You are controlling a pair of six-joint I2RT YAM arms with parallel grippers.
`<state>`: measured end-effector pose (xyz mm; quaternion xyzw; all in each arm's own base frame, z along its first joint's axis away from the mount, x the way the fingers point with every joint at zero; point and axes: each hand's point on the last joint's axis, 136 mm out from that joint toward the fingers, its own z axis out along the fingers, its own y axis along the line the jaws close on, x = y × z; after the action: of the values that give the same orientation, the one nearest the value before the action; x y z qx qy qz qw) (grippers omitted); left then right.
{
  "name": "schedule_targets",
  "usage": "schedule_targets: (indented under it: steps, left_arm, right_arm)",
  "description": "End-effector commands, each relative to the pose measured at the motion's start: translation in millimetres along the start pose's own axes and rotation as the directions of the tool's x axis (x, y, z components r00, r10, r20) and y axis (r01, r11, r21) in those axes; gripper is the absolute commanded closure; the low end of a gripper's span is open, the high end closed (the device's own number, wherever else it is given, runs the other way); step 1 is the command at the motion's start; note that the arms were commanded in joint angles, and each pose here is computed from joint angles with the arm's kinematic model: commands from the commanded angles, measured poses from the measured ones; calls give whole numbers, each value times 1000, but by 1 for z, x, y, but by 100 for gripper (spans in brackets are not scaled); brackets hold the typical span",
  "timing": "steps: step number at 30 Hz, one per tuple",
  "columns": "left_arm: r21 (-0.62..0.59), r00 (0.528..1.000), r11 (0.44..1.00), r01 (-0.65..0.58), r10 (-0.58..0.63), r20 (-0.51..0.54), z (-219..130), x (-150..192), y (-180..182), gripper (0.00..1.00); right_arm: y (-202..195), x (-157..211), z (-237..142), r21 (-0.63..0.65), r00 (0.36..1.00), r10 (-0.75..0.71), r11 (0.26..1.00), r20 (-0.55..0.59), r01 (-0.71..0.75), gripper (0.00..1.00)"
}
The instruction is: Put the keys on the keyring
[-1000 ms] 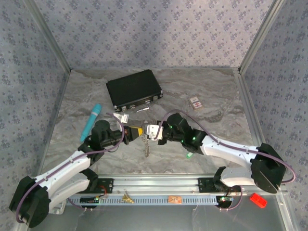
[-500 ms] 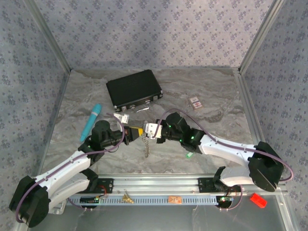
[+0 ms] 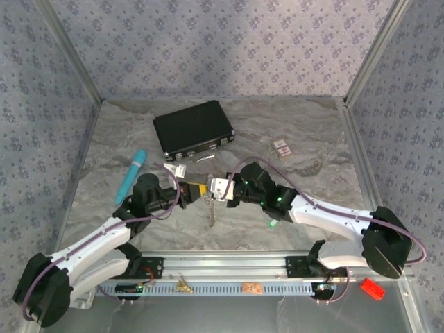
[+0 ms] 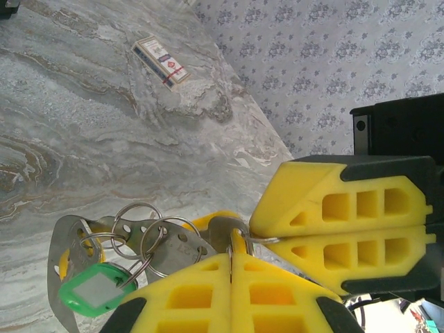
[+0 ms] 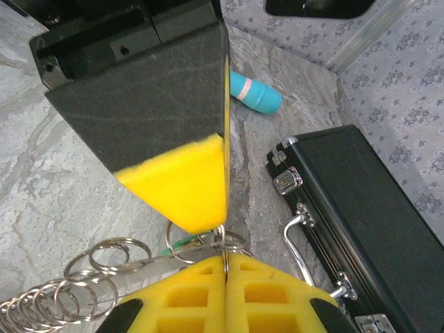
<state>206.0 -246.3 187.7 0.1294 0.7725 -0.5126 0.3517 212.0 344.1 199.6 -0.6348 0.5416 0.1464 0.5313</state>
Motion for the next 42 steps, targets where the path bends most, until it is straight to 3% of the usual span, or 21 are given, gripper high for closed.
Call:
schedule_targets:
  steps: [1,34,42]
  left_arm:
    - [35,999,999,-22,21,29,1,-9,-10,100]
    - [66,999,997,-36,34,30,2,-10,-16,100]
    - [70,999,997,-38,36,36,2,-11,-17,100]
  right_arm:
    - [2,-9,-1,-19,1000,-9,1000,21,9,100]
    - [-6,3,8,31,998,-38,999,-46,40,100]
    - [9,3,10,-46,998,-38,998,-48,36,100]
